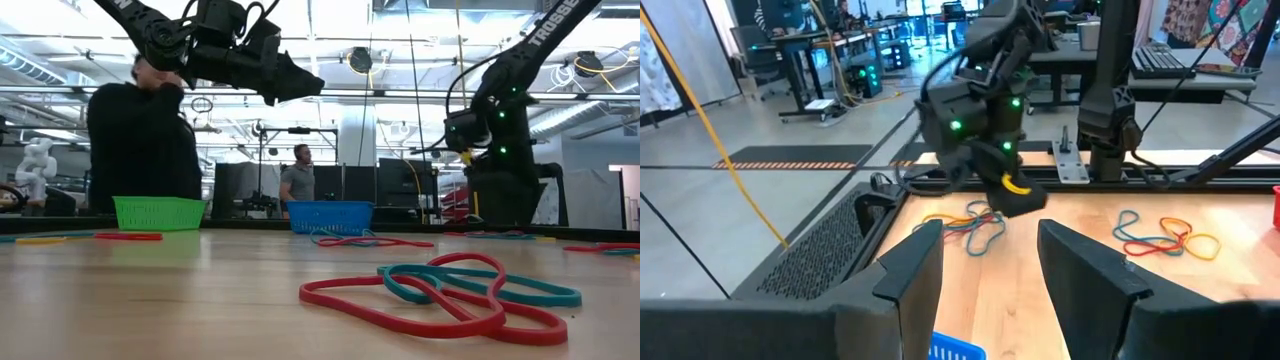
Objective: Sort rubber bands into baskets
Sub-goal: Put the yellow rubber band into the blue bin
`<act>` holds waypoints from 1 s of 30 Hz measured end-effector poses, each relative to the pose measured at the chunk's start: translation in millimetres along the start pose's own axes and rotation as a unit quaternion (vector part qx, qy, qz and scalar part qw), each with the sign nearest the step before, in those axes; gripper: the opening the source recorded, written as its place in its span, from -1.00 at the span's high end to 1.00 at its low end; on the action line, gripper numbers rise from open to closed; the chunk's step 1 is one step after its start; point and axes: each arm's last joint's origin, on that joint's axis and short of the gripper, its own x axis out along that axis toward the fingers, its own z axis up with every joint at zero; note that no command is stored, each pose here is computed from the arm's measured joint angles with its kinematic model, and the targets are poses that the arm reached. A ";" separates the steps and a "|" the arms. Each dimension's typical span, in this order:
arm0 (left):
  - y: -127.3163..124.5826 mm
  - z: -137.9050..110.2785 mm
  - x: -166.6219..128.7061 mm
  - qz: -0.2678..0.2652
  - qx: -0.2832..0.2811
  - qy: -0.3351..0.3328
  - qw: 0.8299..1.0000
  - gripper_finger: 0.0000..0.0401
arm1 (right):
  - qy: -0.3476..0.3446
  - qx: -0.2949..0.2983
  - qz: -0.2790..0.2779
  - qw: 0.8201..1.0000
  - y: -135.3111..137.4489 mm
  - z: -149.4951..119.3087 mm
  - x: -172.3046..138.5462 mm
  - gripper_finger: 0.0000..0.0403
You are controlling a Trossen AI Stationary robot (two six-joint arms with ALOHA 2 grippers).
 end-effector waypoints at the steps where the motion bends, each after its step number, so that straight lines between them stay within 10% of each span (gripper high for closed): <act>1: -0.1 -0.2 0.0 0.000 0.000 0.001 1.000 0.14 | 0.009 -0.006 -0.001 1.000 2.1 -4.1 2.6 0.78; 30: -0.6 1.0 0.4 -0.001 -0.002 -0.005 1.000 0.14 | 0.021 0.002 -0.017 1.000 -6.7 -11.2 17.5 0.79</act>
